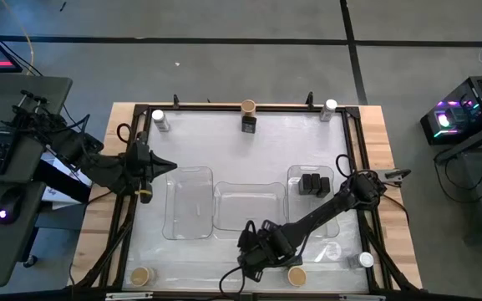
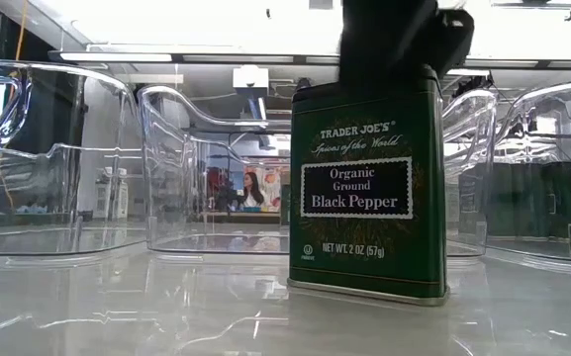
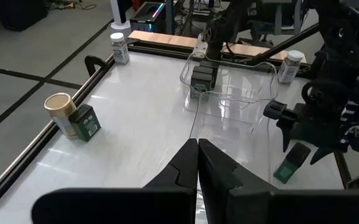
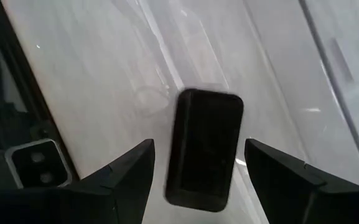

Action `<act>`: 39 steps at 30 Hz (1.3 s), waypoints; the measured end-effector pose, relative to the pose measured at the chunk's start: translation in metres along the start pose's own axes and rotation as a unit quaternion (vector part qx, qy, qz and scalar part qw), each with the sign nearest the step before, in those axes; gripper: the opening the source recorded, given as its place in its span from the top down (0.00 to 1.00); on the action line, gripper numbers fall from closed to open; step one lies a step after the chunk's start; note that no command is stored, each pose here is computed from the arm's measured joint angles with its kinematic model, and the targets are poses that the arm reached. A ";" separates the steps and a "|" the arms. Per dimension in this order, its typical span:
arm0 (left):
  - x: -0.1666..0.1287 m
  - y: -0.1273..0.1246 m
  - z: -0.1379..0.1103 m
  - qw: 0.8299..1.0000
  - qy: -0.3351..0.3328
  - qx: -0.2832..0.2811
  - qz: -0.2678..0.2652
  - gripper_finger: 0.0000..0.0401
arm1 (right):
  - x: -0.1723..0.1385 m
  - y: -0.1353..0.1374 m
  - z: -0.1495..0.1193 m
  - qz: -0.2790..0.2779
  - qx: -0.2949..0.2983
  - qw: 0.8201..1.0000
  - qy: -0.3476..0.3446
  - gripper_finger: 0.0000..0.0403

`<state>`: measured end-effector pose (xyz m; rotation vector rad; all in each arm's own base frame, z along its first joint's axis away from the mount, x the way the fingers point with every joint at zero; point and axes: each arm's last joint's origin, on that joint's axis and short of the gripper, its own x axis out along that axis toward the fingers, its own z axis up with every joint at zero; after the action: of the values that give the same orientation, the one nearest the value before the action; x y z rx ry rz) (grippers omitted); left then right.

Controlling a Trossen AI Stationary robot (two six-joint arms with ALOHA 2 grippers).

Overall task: Sort spices by type
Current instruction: Put the black seasoning can into the right transparent bin in front of the other black seasoning cans

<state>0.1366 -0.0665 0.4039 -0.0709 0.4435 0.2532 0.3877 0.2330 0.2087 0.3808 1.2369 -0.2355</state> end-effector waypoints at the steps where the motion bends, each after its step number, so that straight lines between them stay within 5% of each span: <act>1: 0.000 0.000 0.000 1.000 0.000 0.000 0.000 1.00 | 0.002 -0.001 -0.001 0.002 0.000 1.000 0.005 0.39; 7: 0.000 0.001 -0.002 1.000 0.006 0.006 0.003 1.00 | 0.016 -0.005 -0.008 0.007 -0.001 1.000 0.023 0.42; 14: 0.000 0.001 -0.001 1.000 0.003 0.006 0.010 1.00 | 0.018 -0.001 -0.004 0.030 -0.011 0.999 0.004 0.69; 19: 0.000 0.001 -0.001 1.000 0.002 0.005 0.011 1.00 | 0.016 0.000 -0.002 0.055 -0.032 0.998 0.017 0.71; 22: 0.000 0.001 -0.001 1.000 0.002 0.003 0.011 1.00 | -0.001 0.002 -0.002 0.084 -0.047 0.995 0.022 0.71; 27: 0.000 0.002 -0.001 1.000 -0.001 0.001 0.017 1.00 | -0.079 -0.003 -0.001 0.096 -0.069 0.993 -0.015 0.71; 31: 0.000 0.002 -0.001 1.000 -0.005 -0.008 0.024 1.00 | -0.137 -0.040 -0.009 -0.007 0.001 0.998 -0.056 0.71; 35: 0.000 0.002 -0.001 1.000 -0.005 -0.008 0.025 1.00 | -0.171 -0.077 -0.025 -0.119 0.108 0.985 -0.058 0.71; 39: 0.000 0.002 -0.001 1.000 -0.005 -0.011 0.025 1.00 | -0.175 -0.094 -0.038 -0.103 0.211 0.971 -0.040 0.71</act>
<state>0.1358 -0.0648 0.4030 -0.0804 0.4332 0.3076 0.2645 0.1575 0.3494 0.6025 1.1440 -0.6920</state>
